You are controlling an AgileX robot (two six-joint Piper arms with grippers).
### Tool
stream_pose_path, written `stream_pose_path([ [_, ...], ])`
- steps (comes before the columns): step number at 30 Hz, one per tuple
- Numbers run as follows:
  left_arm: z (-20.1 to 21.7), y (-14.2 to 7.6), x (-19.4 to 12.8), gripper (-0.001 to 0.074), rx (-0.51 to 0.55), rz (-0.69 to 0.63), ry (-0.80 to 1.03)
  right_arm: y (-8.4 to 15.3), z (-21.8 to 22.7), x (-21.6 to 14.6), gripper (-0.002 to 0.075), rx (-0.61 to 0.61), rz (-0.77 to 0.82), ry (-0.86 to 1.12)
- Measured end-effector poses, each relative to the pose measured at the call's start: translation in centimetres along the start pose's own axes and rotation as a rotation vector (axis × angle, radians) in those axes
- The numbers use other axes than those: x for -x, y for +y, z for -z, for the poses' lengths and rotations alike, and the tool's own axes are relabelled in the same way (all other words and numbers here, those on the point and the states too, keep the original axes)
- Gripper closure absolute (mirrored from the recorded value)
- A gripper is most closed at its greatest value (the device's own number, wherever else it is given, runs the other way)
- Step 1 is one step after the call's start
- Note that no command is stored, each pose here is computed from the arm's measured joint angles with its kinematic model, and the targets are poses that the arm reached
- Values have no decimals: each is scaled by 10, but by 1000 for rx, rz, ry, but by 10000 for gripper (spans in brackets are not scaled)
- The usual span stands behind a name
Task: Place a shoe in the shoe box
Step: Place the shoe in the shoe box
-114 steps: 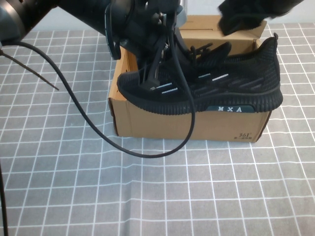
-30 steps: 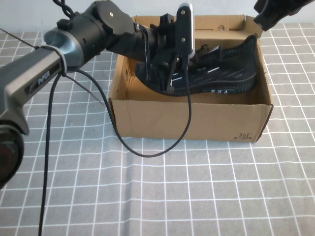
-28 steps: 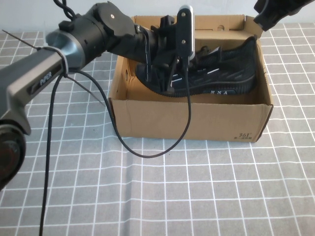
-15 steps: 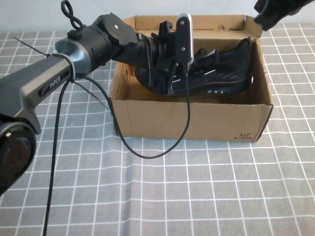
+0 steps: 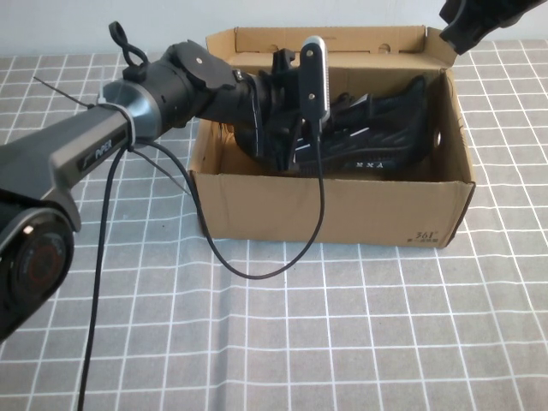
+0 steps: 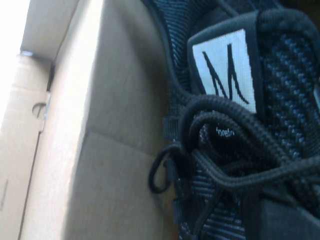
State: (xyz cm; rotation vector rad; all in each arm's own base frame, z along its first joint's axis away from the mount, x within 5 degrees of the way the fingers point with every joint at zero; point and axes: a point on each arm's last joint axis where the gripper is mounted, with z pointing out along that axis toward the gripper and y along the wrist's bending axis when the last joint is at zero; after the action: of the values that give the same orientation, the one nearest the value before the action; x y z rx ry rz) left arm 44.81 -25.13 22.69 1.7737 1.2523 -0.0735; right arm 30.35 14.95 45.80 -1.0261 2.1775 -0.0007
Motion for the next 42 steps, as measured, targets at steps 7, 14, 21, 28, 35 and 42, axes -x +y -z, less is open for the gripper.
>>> stream_pose_path([
  [7, -5, 0, -13, 716, 21, 31, 6, 1, 0, 0, 742, 6, -2, -3],
  [14, -7, -2, -14, 716, 11, -38, 1, 1, 0, 0, 742, 9, -3, -4],
  [21, -8, -6, -13, 716, -17, -107, -15, 1, -3, 1, 742, 13, -1, 1],
  [28, -11, -5, -17, 716, 8, -114, 8, 4, -16, -1, 742, 47, 31, 25],
  [35, -20, -8, -24, 716, 23, -64, 5, 5, -20, -2, 742, 61, 36, 33],
  [42, -22, -5, -22, 608, 74, 57, -47, 7, -20, -1, 742, 80, 31, 24],
])
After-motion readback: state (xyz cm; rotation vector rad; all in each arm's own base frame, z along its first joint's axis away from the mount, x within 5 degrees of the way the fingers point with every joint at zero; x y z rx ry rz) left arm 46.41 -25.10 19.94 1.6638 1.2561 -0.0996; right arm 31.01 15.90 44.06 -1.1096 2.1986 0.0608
